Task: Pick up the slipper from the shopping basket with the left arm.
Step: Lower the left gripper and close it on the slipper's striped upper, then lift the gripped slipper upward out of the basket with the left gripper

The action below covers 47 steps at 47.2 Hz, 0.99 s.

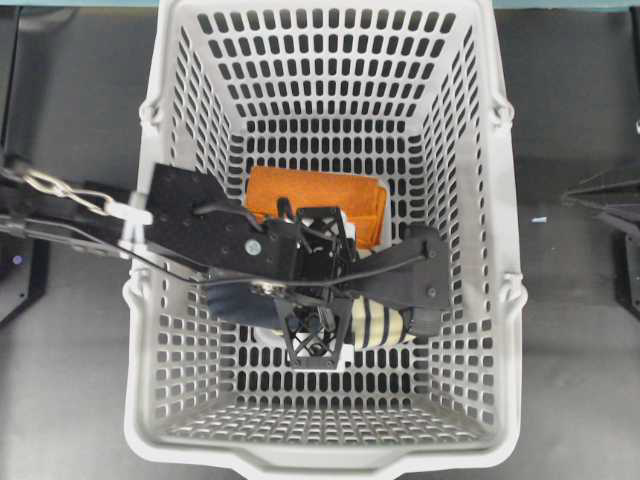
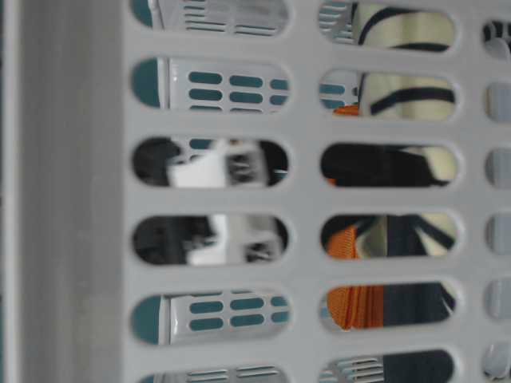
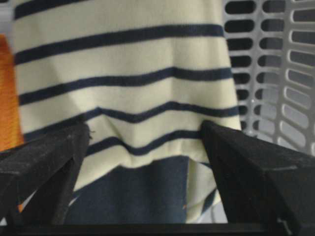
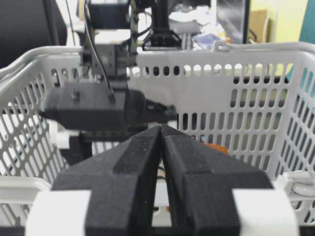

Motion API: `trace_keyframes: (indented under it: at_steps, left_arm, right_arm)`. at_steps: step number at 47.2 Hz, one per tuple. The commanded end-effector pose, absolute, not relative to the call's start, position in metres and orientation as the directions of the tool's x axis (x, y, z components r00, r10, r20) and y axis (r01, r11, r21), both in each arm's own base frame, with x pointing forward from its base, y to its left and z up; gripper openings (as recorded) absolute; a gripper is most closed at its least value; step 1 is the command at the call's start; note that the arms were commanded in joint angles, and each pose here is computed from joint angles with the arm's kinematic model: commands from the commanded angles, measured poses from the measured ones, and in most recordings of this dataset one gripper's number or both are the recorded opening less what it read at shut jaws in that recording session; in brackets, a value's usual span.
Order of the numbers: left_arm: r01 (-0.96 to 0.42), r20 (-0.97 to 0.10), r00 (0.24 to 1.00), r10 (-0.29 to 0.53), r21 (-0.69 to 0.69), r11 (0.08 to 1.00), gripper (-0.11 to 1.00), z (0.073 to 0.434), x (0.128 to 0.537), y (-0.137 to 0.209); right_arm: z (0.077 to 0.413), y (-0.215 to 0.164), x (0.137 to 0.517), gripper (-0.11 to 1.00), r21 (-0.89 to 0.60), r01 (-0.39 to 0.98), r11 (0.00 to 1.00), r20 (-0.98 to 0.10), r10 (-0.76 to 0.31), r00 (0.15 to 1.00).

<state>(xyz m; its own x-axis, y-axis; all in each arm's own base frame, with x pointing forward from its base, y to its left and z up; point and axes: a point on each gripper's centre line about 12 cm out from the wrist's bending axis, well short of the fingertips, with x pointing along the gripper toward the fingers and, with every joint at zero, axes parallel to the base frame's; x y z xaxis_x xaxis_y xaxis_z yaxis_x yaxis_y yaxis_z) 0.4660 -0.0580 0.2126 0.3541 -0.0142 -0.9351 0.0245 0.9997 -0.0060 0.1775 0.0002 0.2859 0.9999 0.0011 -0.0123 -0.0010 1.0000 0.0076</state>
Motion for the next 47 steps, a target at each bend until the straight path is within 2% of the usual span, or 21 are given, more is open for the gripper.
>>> trace_keyframes:
  at_steps: [1,6,9,16,20,23,30,38,42,47]
  left_arm:
    - [0.019,-0.925,0.38,-0.012,-0.005,1.0,0.9,0.216,0.467,-0.054]
    - [0.019,-0.927,0.376,-0.01,-0.003,1.0,0.88,0.215,0.465,-0.052]
    - [0.026,-0.928,0.373,-0.01,0.0,1.0,0.81,0.214,0.464,-0.052]
    - [0.044,-0.918,0.396,-0.012,0.006,0.999,0.44,0.226,0.463,-0.052]
    - [0.062,-0.904,0.428,-0.014,0.014,0.998,0.19,0.246,0.462,-0.051]
    - [0.079,-0.894,0.447,-0.016,0.021,0.997,0.08,0.264,0.461,-0.05]
    - [0.107,-0.882,0.47,-0.016,0.039,0.993,0.06,0.318,0.459,-0.05]
    - [0.12,-0.858,0.514,-0.015,0.054,0.991,0.06,0.401,0.452,-0.048]
    - [0.114,-0.865,0.501,-0.011,0.053,0.992,0.06,0.426,0.446,-0.045]
    - [0.11,-0.889,0.458,-0.006,0.05,0.993,0.06,0.439,0.444,-0.045]
  right_arm:
    - [0.289,0.0,0.179,-0.01,0.015,-0.002,1.0,-0.006,0.002,1.0]
    - [0.289,0.0,0.179,-0.01,0.018,-0.002,1.0,-0.006,0.002,1.0]
    - [0.289,0.0,0.179,-0.01,0.017,-0.002,1.0,-0.006,0.002,1.0]
    - [0.289,0.0,0.178,-0.01,0.017,-0.002,1.0,-0.005,0.002,1.0]
    - [0.288,0.001,0.178,-0.01,0.017,-0.003,1.0,-0.006,0.003,1.0]
    - [0.289,0.0,0.178,-0.01,0.018,-0.002,1.0,-0.005,0.002,1.0]
    - [0.29,0.0,0.178,-0.01,0.018,-0.002,1.0,0.002,0.002,1.0]
    - [0.294,0.001,0.176,-0.01,0.015,-0.005,1.0,0.017,0.005,1.0]
    - [0.294,0.001,0.175,-0.01,0.017,-0.005,1.0,0.02,0.005,1.0]
    - [0.296,0.001,0.174,-0.01,0.017,-0.007,1.0,0.026,0.006,1.0]
